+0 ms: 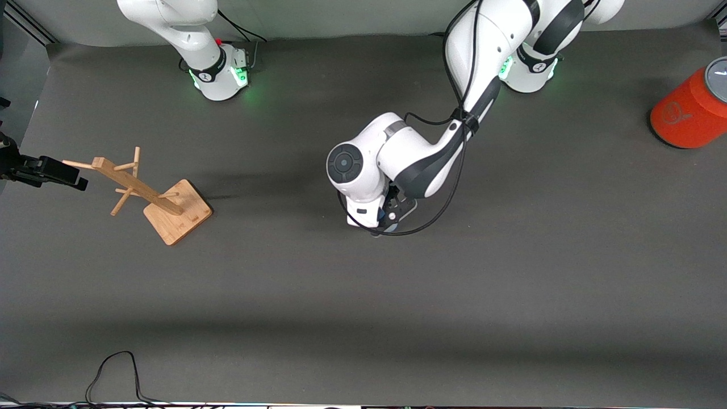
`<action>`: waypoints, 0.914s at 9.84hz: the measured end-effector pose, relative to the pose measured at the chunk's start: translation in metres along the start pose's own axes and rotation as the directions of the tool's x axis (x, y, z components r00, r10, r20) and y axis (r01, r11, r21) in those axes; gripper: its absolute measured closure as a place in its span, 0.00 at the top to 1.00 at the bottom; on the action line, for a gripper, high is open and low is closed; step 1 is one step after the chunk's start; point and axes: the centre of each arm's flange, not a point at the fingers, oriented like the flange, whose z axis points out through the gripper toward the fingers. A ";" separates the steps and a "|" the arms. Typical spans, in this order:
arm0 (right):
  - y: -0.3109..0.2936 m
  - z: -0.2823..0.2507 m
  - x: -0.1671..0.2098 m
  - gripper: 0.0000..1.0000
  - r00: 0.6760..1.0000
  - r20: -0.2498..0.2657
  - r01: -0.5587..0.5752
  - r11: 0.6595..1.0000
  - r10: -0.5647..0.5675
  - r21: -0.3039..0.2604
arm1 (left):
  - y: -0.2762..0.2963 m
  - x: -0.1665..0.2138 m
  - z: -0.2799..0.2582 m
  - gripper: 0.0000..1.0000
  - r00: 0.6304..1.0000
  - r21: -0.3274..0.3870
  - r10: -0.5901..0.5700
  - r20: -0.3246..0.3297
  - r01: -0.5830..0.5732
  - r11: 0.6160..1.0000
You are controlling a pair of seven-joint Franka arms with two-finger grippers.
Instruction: Rotate and upright cup with both arms
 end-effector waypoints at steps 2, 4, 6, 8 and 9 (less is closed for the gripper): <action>0.001 0.000 0.000 1.00 1.000 -0.001 0.000 1.000 0.000 -0.003 | -0.004 -0.025 0.023 0.05 0.982 -0.003 0.185 0.027 -0.185 0.983; 0.003 0.000 0.000 1.00 1.000 -0.001 -0.002 1.000 0.002 -0.020 | -0.026 -0.028 0.019 0.05 0.942 -0.094 0.329 0.061 -0.323 0.942; 0.004 0.001 0.000 1.00 1.000 0.000 -0.003 1.000 0.003 -0.026 | -0.053 -0.027 0.018 0.05 0.926 -0.119 0.373 0.049 -0.366 0.923; 0.005 0.001 0.000 1.00 1.000 0.000 -0.005 1.000 0.004 -0.026 | -0.059 -0.031 0.021 0.17 0.921 -0.124 0.387 0.045 -0.379 0.917; 0.005 0.001 0.000 1.00 1.000 0.000 -0.005 1.000 0.005 -0.026 | -0.059 -0.033 0.023 0.34 0.920 -0.123 0.388 0.047 -0.380 0.917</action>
